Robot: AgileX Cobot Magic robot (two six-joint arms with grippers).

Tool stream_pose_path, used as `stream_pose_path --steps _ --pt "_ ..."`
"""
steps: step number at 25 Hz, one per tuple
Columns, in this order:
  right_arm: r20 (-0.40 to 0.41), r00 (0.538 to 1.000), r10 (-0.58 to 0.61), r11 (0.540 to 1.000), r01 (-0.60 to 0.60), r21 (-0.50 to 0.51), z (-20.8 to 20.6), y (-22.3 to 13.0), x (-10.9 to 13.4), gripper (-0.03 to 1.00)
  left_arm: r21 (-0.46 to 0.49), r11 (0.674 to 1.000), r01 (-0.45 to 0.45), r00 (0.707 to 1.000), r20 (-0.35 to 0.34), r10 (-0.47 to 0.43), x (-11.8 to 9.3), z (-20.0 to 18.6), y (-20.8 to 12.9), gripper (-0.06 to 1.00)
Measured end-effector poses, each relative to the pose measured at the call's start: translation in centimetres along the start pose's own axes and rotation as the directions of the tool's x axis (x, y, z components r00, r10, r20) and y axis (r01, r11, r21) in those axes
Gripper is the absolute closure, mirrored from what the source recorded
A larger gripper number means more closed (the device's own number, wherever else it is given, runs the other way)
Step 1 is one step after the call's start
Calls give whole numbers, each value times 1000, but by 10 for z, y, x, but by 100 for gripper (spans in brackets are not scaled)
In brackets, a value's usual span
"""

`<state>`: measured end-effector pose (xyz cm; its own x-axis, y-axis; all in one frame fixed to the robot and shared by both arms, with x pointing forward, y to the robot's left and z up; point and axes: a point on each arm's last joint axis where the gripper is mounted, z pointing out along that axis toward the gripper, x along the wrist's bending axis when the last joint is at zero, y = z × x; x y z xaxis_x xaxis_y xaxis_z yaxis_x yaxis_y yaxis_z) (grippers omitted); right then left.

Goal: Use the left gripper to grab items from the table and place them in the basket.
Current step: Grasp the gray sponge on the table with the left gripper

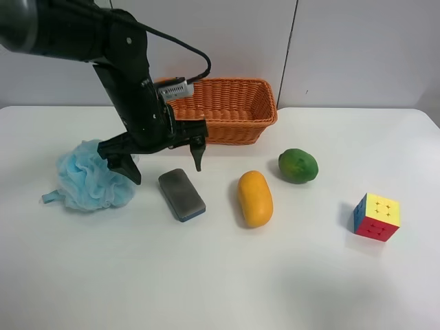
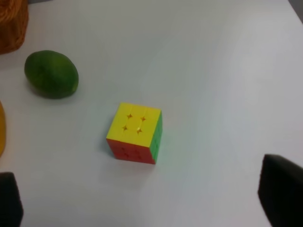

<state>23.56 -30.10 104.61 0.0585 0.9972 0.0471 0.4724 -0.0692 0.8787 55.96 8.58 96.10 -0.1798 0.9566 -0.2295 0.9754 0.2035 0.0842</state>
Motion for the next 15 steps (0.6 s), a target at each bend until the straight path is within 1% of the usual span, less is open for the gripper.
stream_pose_path --steps 6,15 --pt "0 1000 0 1000 0 0 0 0 0 -2 26 998 60 998 25 -61 -3 35 4 -5" --pt "0 1000 0 1000 0 0 0 0 0 -2 17 995 96 995 26 -97 -1 71 8 -5"
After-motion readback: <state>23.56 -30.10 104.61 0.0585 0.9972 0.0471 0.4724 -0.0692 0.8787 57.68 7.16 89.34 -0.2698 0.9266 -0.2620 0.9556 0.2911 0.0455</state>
